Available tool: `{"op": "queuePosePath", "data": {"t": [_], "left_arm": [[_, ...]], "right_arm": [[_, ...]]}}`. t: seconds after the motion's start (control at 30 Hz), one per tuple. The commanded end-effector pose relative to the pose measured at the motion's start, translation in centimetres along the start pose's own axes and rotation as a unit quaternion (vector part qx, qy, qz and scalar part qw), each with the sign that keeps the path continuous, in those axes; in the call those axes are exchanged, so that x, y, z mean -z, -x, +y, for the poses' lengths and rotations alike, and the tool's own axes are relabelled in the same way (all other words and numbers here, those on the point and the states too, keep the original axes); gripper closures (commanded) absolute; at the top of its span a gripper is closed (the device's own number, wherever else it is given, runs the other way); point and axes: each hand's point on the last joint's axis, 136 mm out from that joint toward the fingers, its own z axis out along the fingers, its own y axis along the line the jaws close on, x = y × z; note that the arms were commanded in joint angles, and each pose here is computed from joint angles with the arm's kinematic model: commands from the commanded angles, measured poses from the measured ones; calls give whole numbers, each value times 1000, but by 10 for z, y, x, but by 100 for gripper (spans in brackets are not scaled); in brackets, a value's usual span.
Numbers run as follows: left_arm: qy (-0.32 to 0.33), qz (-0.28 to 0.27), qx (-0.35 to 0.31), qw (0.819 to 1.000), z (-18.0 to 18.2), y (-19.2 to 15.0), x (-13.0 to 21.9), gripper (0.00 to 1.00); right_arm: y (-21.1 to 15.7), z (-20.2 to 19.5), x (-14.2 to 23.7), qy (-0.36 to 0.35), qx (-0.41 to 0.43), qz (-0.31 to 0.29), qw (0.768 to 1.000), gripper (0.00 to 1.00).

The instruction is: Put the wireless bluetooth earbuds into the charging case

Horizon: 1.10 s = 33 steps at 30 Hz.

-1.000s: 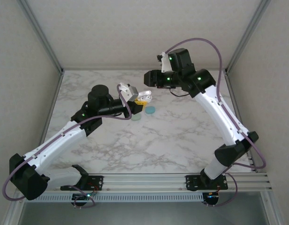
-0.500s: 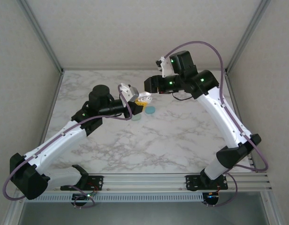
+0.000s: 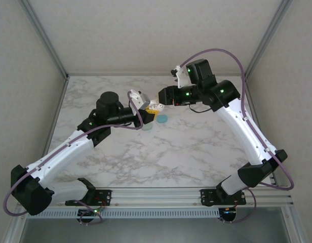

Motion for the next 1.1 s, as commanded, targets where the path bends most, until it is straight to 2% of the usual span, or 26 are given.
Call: {"op": "queuePosePath", "data": {"t": [0.0,0.1,0.37,0.53,0.8,1.07], "left_arm": [[-10,-15,-23,1000,-6,18,2,92],[-9,-11,-27,1000,-7,18,4,91],[3,-18,-29,999,-4,20,6,91],[19,-21,-26,999,1,19,6,91],[25,-16,-9,1000,6,13,1,91],[23,-5,-1,1000,7,7,-3,91]], "right_arm": [[18,9,14,5,8,-47,999,48],[23,6,10,-2,5,-46,999,47],[4,-6,-18,-7,-7,33,999,48],[-9,-5,-13,-2,9,59,998,49],[-22,6,-3,27,15,68,997,49],[-15,0,8,4,17,23,1000,48]]}}
